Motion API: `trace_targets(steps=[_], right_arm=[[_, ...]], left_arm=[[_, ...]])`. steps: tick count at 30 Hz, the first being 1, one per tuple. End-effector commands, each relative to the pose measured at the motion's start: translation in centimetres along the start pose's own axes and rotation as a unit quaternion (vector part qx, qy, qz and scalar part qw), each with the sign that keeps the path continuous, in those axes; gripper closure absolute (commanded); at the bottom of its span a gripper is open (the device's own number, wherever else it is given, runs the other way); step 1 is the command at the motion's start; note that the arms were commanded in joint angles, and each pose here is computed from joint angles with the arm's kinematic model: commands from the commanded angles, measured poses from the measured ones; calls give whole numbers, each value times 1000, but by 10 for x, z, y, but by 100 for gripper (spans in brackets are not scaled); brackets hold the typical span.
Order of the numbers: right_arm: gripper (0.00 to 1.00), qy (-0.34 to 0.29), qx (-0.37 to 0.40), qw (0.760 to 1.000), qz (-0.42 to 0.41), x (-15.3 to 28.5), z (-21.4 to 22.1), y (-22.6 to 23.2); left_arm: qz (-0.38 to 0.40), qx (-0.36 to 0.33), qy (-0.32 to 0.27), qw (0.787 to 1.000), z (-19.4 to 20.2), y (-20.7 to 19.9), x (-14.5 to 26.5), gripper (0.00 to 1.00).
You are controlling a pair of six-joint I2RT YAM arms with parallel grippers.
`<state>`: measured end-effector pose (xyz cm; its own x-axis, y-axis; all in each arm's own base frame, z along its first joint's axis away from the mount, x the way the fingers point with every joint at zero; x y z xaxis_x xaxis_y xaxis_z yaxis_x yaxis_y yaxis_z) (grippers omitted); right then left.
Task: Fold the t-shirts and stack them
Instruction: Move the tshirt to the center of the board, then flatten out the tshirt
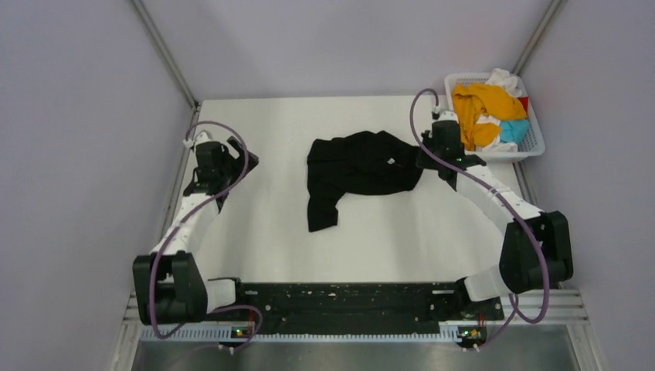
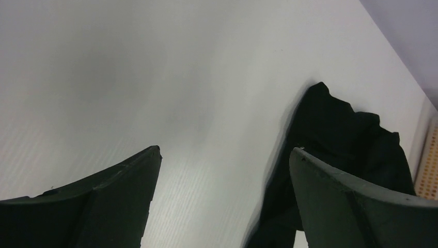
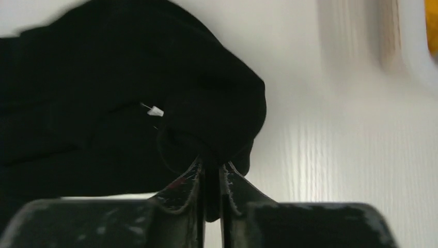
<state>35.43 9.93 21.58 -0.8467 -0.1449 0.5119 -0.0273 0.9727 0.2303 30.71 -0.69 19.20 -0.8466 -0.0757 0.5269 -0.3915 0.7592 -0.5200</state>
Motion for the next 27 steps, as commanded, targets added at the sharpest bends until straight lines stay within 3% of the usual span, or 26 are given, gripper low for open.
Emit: trace_targets(steps=[1,2,3,4,5,6,10,17,23,27], right_arm=[[82,13,18,991,130,8,21,-32],[73,19,24,988,151,8,24,-37],[56,20,30,986,164,9,25,-39],[29,18,38,984,170,10,24,-39],[9,13,47,984,172,11,21,-37],[5,5,59,983,173,14,18,-34],[1,-31,135,980,145,16,6,-5],[1,-18,210,977,-32,-14,13,65],[1,-18,269,953,-138,-44,22,107],[5,22,294,939,-179,-73,43,122]], left_arm=[[114,-13,86,990,0,-40,-20,1],[122,-17,111,986,5,-44,-27,1],[125,-20,136,982,13,-47,-37,1],[133,-26,153,979,18,-52,-43,1],[142,-33,169,975,23,-59,-50,1],[152,-45,182,970,30,-68,-56,1],[158,-82,218,960,49,-93,-84,1],[165,-114,262,944,75,-127,-129,5],[165,-123,296,933,101,-144,-158,15],[141,-132,307,932,113,-143,-175,20]])
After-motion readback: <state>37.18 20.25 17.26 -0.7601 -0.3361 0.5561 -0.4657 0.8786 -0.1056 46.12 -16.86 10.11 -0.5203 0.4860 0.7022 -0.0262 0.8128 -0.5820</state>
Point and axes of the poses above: each gripper's point midway between its finger pads, its own x axis back along the fingers, its own y axis along the line the jaws close on, z = x × y, the point moved 7 cm from there along x, back along the fingers
